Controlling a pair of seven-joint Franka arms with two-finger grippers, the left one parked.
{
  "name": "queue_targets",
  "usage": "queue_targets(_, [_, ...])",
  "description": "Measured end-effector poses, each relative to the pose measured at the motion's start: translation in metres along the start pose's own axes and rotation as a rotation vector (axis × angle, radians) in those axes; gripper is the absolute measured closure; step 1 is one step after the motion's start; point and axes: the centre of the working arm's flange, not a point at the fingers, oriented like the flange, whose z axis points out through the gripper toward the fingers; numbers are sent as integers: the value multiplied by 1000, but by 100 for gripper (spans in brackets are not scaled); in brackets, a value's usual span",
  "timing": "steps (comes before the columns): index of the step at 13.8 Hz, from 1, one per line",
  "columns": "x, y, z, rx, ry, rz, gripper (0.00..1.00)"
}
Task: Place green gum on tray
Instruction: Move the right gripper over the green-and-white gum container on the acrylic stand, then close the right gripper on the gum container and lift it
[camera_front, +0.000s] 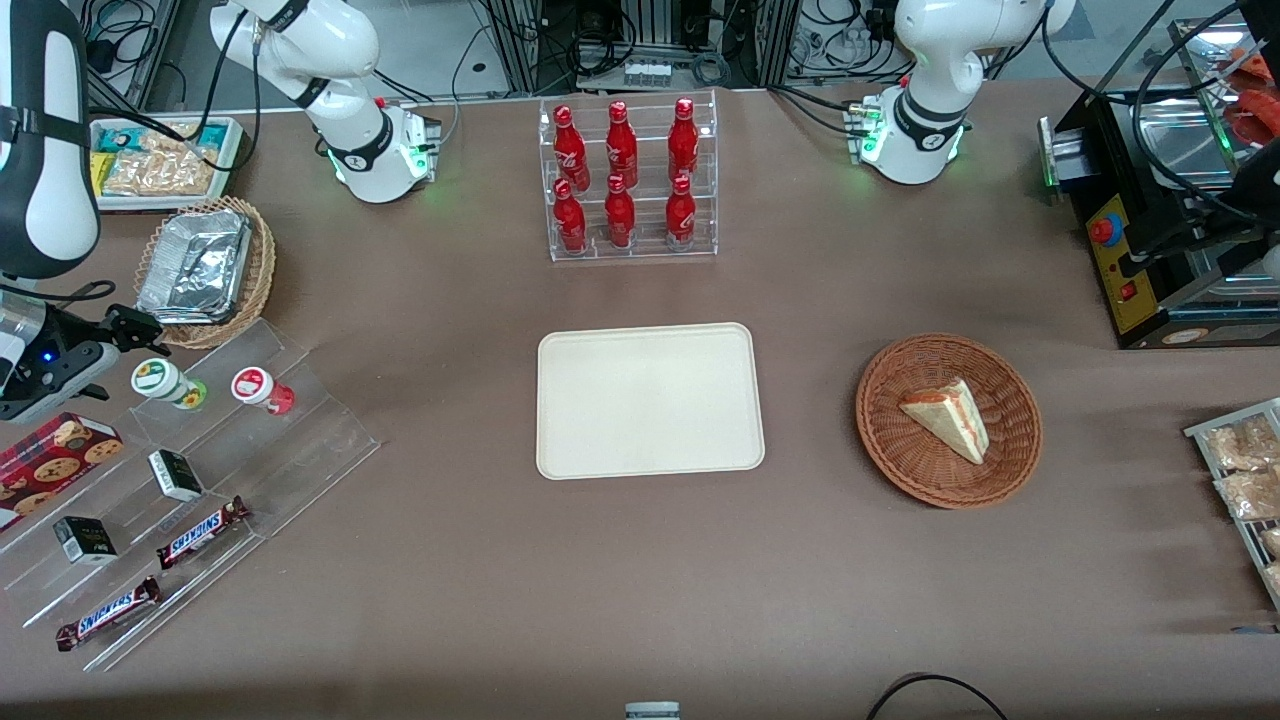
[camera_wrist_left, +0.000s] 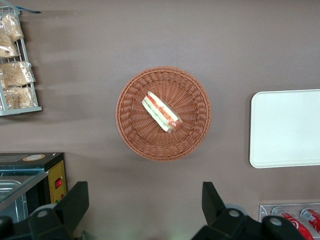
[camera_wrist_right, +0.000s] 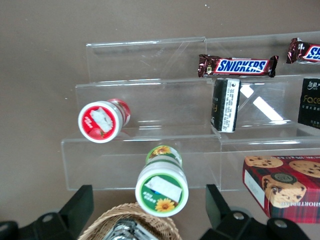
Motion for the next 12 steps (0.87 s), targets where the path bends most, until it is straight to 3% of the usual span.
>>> queue_targets(5, [-15, 2, 32, -33, 21, -37, 0])
queue_targets(10, [-26, -2, 56, -35, 23, -33, 0])
queue_targets(12, [-28, -4, 62, -35, 22, -38, 19])
